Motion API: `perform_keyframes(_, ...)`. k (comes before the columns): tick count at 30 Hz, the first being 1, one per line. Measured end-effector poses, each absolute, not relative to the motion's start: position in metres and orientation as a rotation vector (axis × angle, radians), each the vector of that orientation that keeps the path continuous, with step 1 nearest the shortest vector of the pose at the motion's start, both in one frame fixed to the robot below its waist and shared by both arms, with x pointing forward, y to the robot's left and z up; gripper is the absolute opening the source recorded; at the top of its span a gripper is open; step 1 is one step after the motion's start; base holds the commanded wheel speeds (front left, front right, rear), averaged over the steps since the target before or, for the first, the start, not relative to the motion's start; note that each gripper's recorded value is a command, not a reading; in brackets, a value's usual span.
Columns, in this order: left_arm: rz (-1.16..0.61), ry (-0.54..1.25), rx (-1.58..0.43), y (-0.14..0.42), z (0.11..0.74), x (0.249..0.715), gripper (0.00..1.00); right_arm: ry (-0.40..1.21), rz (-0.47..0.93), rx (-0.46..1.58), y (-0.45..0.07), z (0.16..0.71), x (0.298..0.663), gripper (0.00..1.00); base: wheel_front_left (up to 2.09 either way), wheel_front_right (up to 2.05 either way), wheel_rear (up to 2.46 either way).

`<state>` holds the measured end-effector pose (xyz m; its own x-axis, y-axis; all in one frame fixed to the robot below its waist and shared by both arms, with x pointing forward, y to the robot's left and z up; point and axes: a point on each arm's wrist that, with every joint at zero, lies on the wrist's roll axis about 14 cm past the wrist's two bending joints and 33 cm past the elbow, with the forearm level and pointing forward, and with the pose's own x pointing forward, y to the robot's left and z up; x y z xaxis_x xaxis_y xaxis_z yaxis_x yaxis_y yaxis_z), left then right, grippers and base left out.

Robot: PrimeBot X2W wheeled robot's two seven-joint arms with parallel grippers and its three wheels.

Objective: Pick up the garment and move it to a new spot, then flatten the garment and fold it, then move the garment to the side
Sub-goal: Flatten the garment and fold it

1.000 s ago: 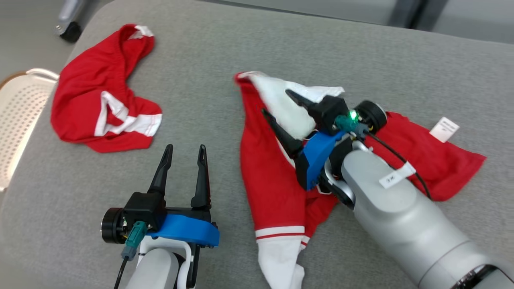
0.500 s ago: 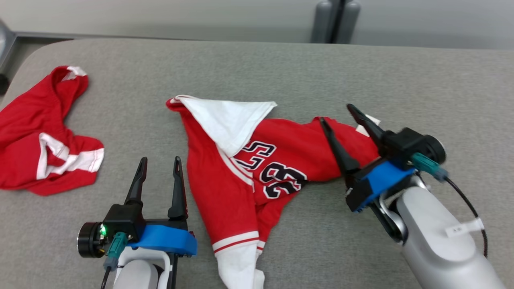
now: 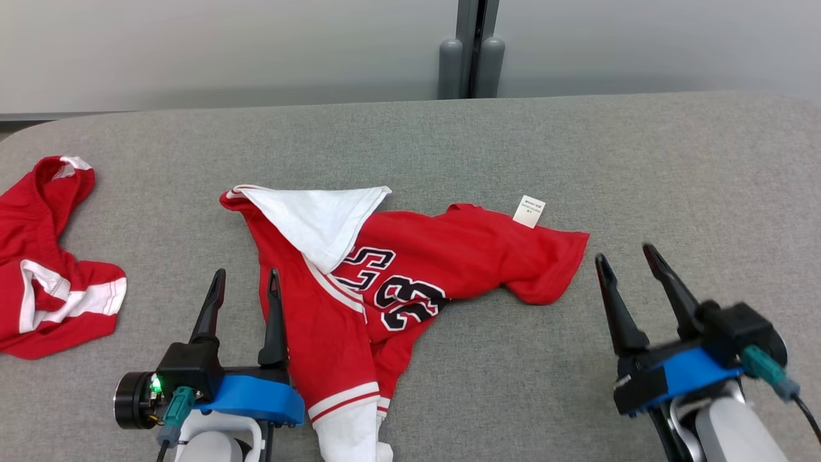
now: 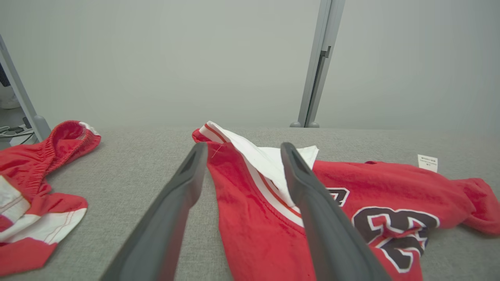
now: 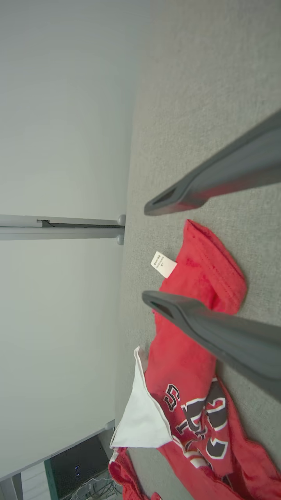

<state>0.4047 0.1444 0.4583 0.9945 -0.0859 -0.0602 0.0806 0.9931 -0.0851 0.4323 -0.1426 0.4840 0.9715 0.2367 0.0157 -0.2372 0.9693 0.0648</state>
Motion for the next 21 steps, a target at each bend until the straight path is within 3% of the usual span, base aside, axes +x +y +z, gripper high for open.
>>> perform_keyframes(12,-0.082,0.069,-0.084,0.145,0.457,0.399,1.00,0.036,0.191,0.063,-0.153,0.468,0.413,1.00,0.00,0.00,0.00)
perform_keyframes(21,-0.069,0.081,-0.082,0.150,0.452,0.401,1.00,-0.002,0.218,0.019,-0.152,0.480,0.444,1.00,0.00,0.00,0.00)
